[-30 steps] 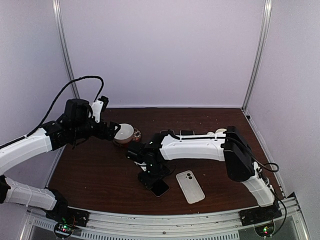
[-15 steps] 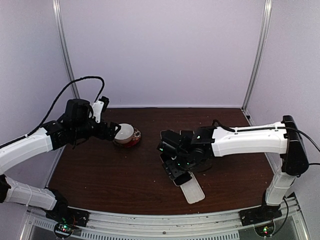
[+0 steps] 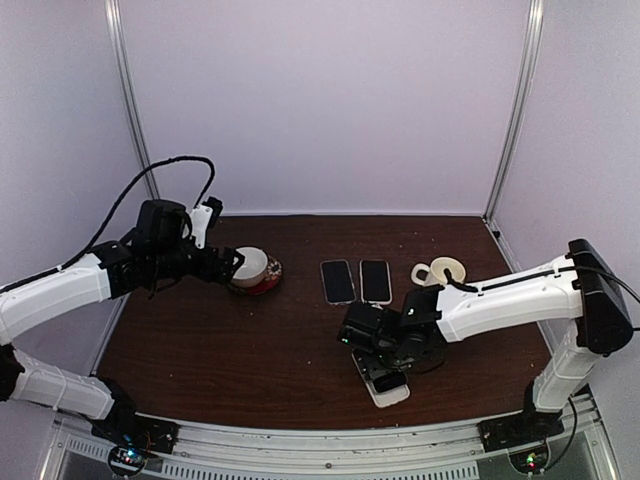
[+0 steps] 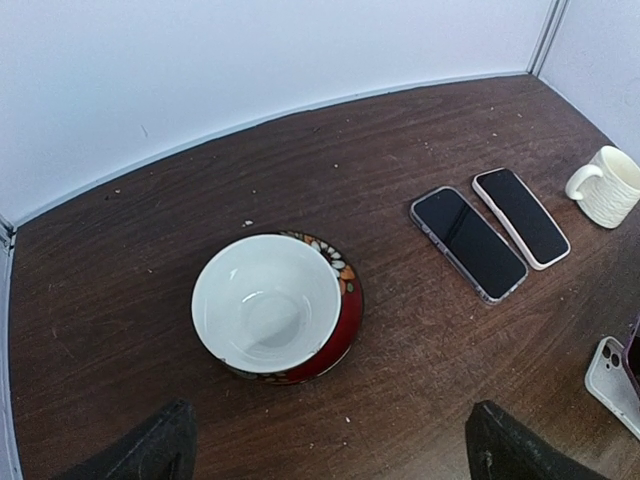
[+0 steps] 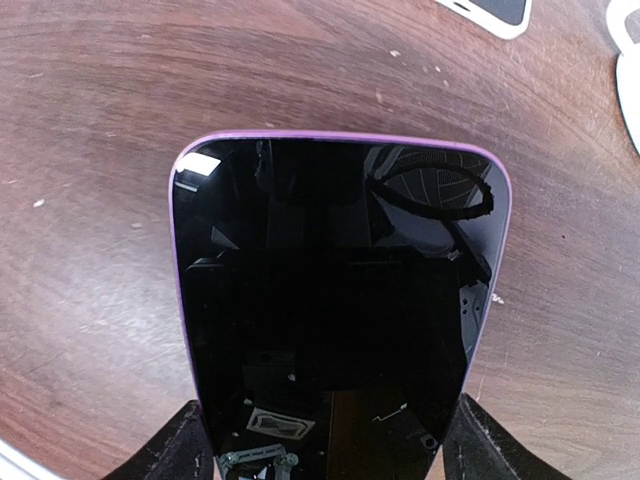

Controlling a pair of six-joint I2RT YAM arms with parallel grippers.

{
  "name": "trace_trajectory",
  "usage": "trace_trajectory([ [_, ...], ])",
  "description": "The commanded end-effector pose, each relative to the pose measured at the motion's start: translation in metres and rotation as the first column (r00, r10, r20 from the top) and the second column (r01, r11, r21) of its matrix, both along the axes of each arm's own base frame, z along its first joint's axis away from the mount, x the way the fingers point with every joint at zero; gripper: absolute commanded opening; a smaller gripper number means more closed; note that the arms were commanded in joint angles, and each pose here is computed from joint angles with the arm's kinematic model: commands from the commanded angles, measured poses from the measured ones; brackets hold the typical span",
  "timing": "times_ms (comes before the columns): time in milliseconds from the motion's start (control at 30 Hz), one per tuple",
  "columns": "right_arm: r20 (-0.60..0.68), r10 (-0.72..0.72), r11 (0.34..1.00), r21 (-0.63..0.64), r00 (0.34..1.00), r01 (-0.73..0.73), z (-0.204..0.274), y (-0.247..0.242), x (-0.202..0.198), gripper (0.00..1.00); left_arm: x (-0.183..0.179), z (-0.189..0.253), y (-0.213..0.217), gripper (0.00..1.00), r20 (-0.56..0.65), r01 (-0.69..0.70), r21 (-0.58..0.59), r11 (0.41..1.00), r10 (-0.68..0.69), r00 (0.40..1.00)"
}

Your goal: Put the phone into the phone case

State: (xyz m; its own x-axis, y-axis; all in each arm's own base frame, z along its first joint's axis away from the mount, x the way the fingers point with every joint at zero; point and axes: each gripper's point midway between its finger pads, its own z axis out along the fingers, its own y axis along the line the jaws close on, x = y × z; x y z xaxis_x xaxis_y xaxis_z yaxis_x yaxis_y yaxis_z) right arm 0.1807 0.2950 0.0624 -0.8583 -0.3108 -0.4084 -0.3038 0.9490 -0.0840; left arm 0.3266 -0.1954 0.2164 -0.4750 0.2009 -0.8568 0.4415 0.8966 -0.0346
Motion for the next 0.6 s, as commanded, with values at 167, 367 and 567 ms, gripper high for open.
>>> trace_trajectory([
  [167,0.053,0.001,0.999,0.033,0.999,-0.003,0.011,0.011,-0.003,0.31,0.007,0.019,-0.005,0.98,0.031,0.005,-0.04,0.999,-0.003,1.0],
  [367,0.032,0.011,1.0,-0.002,0.999,-0.011,0.0,0.01,-0.006,0.3,0.006,0.016,-0.007,0.97,0.021,0.01,-0.051,0.999,-0.009,1.0],
  [567,0.022,-0.002,0.999,-0.037,1.0,0.003,-0.011,0.0,-0.002,0.29,0.006,0.017,-0.008,0.98,0.023,0.015,-0.054,0.998,-0.014,1.0],
])
